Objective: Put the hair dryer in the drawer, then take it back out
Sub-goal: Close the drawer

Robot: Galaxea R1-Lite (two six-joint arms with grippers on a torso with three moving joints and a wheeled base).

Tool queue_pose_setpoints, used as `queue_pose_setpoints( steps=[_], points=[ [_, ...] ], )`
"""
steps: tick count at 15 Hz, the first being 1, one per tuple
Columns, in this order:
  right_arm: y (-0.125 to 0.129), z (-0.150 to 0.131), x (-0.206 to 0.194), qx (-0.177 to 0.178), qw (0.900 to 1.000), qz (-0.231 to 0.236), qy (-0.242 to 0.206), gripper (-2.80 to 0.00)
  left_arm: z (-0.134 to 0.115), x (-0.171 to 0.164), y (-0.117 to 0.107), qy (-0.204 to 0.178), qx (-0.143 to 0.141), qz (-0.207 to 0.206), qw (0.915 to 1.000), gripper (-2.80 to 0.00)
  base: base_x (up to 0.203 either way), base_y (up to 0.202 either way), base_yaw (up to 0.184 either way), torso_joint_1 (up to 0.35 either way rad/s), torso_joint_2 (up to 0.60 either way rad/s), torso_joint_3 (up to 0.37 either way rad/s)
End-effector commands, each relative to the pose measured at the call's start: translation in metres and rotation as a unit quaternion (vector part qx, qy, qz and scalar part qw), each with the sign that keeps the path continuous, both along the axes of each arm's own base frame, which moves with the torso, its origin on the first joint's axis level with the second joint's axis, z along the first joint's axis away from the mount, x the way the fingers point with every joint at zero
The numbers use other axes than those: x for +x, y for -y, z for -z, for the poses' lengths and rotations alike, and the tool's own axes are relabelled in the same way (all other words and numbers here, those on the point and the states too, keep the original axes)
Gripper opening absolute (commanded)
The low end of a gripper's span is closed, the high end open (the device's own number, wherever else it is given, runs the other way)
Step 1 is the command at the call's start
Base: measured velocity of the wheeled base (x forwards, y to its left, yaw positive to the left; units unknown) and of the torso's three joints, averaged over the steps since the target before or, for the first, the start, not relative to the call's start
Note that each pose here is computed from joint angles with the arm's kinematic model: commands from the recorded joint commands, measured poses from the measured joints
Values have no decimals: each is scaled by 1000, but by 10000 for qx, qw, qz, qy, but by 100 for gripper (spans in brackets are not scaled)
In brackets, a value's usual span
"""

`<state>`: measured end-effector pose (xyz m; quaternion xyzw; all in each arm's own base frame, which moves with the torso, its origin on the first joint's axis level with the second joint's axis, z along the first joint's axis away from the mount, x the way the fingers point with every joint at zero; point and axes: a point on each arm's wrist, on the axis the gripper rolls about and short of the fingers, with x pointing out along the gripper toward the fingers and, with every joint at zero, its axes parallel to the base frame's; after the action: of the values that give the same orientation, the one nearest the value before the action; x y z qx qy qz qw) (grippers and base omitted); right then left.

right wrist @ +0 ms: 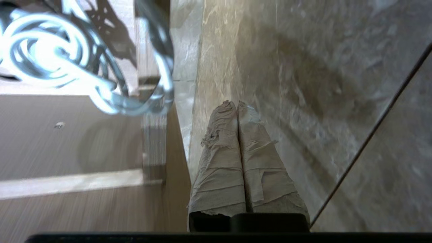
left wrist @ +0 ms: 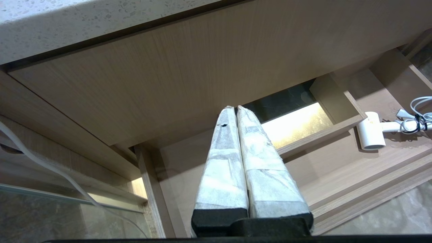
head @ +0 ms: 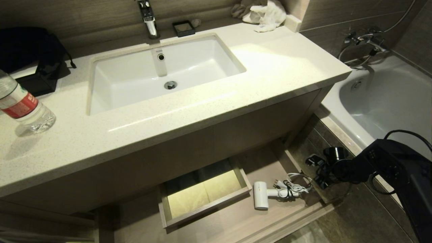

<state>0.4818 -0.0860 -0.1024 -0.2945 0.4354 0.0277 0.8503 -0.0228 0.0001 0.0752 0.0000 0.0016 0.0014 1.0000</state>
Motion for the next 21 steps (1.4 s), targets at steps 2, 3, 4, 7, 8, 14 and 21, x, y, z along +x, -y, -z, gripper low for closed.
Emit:
queue_pose_setpoints(
  steps=[2, 3, 4, 7, 8, 14, 21],
  points=[
    [0, 11, 3, -5, 10000, -8, -30, -280, 0, 0, 0, 1, 0, -2, 10000, -280, 0, 0, 0, 0, 0, 0],
    [0, 11, 3, 5, 10000, -11, -16, -280, 0, 0, 0, 1, 0, -2, 10000, -280, 0, 0, 0, 0, 0, 0],
    [-3, 10, 4, 30, 10000, -16, 0, -280, 0, 0, 0, 1, 0, -2, 10000, -280, 0, 0, 0, 0, 0, 0],
    [-13, 10, 8, 134, 9999, -23, 55, -280, 0, 0, 0, 1, 0, -2, 10000, -280, 0, 0, 0, 0, 0, 0],
    [-16, 10, 9, 136, 9999, -53, 79, -280, 0, 0, 0, 1, 0, -2, 10000, -280, 0, 0, 0, 0, 0, 0],
    [-34, 8, 13, 195, 9995, -182, 156, -280, 0, 0, 0, 1, 0, -2, 10000, -280, 0, 0, 0, 0, 0, 0],
    [-57, 2, 13, 303, 9990, -301, 155, -280, 0, 0, 0, 1, 0, -2, 10000, -280, 0, 0, 0, 0, 0, 0]
  ],
)
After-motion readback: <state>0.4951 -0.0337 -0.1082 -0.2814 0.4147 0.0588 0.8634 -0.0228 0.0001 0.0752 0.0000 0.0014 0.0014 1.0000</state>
